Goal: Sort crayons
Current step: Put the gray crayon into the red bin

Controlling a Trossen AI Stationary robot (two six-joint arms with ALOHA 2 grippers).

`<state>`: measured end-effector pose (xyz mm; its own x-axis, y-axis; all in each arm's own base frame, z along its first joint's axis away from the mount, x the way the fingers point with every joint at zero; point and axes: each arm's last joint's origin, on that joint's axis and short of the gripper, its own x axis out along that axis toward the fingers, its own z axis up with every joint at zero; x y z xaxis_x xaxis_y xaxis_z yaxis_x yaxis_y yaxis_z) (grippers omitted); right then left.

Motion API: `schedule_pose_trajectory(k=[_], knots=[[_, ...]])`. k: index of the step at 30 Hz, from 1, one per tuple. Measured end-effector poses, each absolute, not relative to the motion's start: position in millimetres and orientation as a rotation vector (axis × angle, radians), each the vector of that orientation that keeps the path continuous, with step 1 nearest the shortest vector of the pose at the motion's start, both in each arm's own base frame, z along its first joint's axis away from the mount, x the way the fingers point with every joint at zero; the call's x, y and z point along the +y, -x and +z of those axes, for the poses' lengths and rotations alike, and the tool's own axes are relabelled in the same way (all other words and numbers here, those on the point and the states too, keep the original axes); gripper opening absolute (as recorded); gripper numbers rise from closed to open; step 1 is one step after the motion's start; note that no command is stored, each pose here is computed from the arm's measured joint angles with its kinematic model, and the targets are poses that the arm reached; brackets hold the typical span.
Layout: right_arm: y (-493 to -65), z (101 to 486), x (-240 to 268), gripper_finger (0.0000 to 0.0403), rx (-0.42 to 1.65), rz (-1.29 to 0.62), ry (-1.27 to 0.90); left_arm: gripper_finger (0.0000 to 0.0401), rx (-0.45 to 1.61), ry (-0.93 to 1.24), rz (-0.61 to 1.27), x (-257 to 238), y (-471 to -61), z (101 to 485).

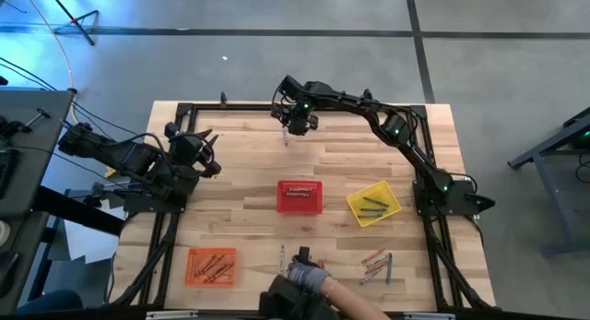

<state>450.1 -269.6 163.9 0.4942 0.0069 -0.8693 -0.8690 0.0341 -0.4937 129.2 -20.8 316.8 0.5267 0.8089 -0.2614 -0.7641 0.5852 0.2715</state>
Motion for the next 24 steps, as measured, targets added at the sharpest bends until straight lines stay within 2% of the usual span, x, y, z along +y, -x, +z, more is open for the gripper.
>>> schedule_pose_trajectory(k=[6,14,24], knots=[[-448,160,-275,0.0087,0.856,0.79,1.378,0.0085,0.384,-0.12,0.988,-15,-130,317],[-451,140,-276,0.0087,0.872,0.859,1.432,0.0085,0.403,-0.101,1.022,-8,-131,316],[-454,139,-274,0.0087,0.889,0.855,1.457,0.0085,0.422,-0.108,1.063,-2,-131,316]])
